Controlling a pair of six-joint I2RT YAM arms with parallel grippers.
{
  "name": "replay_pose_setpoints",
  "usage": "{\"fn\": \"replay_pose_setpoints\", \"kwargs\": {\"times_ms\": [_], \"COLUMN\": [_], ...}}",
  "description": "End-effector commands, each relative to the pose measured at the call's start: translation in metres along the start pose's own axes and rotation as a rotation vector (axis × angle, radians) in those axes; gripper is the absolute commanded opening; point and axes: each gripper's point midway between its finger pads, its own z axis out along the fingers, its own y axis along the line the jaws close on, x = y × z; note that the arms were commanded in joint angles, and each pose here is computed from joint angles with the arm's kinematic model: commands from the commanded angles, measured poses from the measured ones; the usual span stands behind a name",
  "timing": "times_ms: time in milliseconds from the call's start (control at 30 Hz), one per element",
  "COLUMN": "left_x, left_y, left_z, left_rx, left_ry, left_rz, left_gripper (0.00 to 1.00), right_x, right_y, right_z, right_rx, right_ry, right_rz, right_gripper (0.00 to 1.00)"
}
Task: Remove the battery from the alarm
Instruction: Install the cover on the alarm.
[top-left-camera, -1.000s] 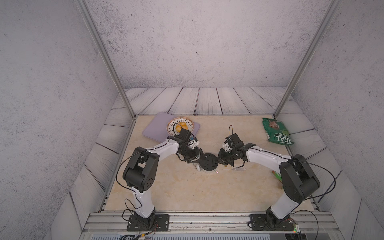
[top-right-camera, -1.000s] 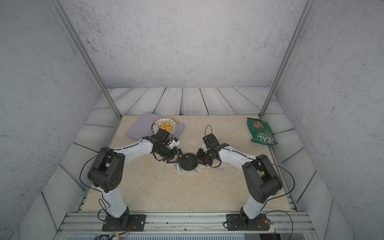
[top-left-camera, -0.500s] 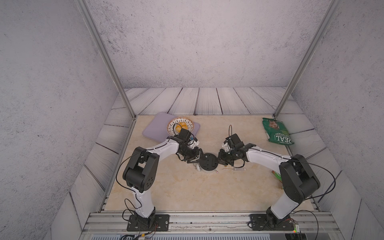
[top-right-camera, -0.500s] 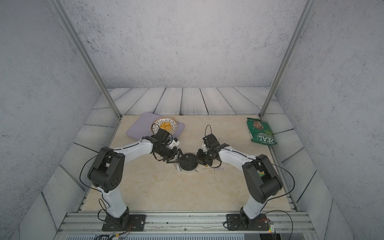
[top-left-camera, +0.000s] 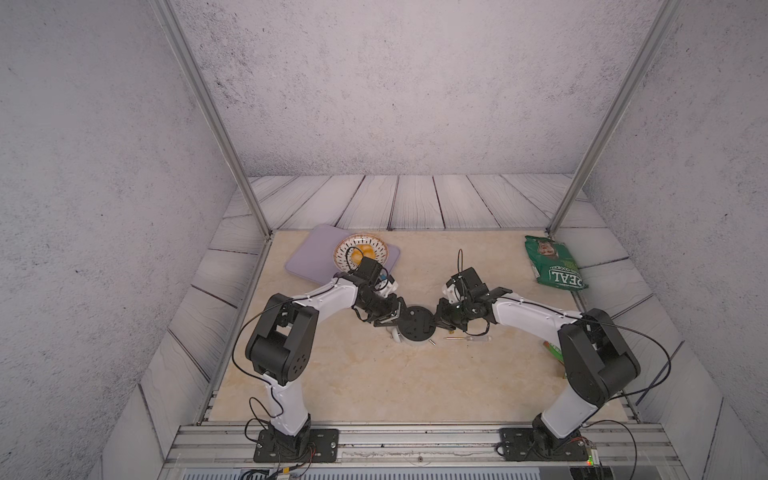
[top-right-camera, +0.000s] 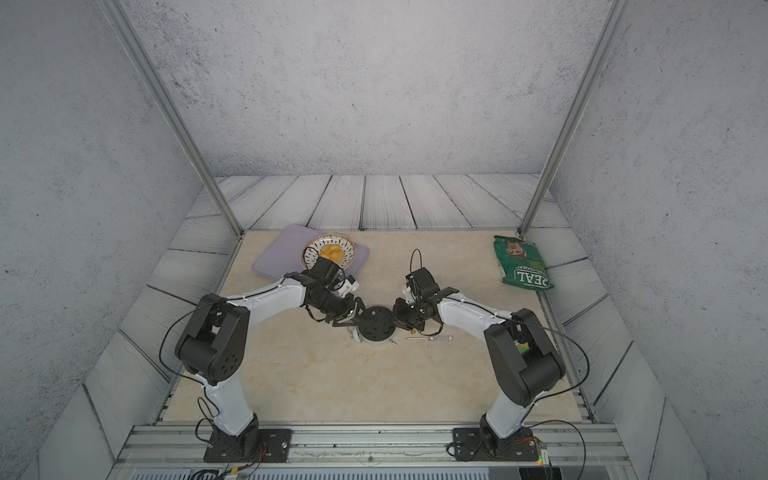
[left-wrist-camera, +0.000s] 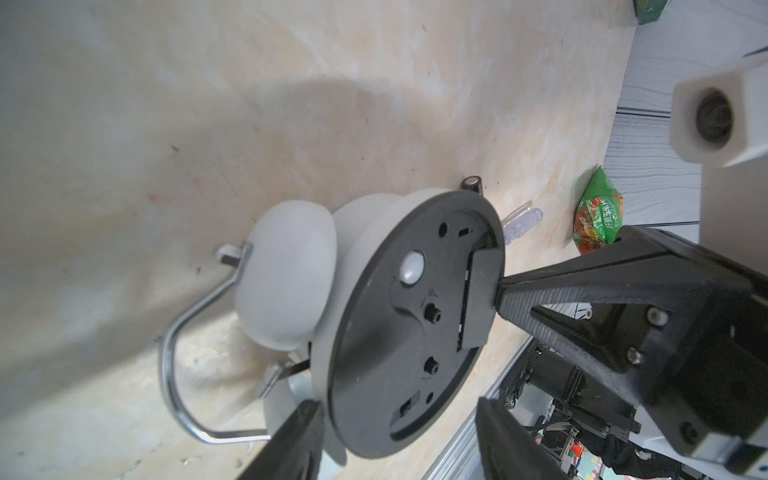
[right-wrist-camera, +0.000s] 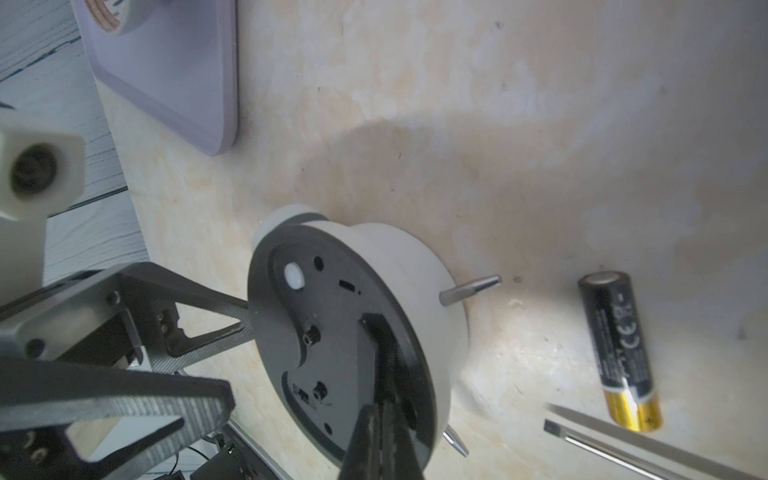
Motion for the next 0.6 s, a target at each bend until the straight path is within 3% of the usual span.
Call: {"fn": "replay_pose_setpoints", "kwargs": {"times_ms": [0,567], "left_x": [0.009,0.008], "left_y": [-0.006,-0.008], "left_z": [0.005,0.003], "left_rx": [0.026,0.029], "left_ry": [0.031,0.024], "left_rz": [0.009,0.013], "left_gripper": [0.64,0.64], "right_x": [0.003,-0.002], "right_y": [-0.001,-0.010], "right_z": [-0.005,-0.011], "right_rx": [0.016,0.013], "right_ry": [-0.005,-0.031], "right_rz": [-0.028,0.043], "right_gripper": [0.00,0.00]}}
